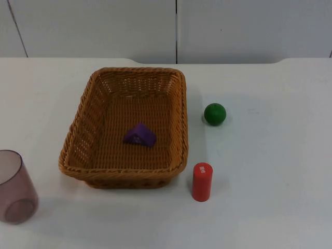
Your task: Pick up the basket with the left hand and place the triangular block into the basket with the right hand.
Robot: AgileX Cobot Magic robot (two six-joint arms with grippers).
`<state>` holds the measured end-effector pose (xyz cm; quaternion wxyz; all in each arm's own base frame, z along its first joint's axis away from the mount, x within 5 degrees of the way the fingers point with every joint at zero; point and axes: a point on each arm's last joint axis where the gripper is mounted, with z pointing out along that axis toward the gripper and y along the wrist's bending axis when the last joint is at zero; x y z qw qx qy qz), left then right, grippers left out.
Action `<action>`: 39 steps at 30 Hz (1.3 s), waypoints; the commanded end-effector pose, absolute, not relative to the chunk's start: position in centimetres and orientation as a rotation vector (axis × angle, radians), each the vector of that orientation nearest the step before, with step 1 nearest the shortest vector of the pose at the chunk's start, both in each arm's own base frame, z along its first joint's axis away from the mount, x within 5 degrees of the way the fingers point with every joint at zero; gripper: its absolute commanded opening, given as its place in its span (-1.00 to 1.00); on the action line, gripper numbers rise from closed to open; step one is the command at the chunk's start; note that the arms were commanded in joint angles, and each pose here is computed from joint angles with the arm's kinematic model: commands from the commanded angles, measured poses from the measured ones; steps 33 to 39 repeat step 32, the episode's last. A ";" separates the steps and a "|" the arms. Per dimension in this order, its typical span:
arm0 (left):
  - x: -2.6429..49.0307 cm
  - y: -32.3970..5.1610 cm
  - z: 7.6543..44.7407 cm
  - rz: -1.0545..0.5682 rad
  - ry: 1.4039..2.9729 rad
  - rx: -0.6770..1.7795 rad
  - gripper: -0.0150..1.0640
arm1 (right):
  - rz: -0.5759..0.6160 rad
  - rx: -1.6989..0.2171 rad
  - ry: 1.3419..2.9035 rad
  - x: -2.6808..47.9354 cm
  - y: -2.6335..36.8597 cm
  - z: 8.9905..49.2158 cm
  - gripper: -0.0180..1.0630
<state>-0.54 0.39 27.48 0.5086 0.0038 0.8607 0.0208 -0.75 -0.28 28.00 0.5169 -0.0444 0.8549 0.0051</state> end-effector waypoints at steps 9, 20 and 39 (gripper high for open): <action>-0.5 0.4 27.5 0.049 2.063 0.001 0.98 | 0.032 -0.105 2.045 -0.7 -0.2 28.0 0.96; -0.5 0.4 27.5 0.049 2.063 0.001 0.98 | 0.032 -0.105 2.045 -0.7 -0.2 28.0 0.96; -0.5 0.4 27.5 0.049 2.063 0.001 0.98 | 0.022 -0.087 2.045 -0.7 -0.2 28.0 0.96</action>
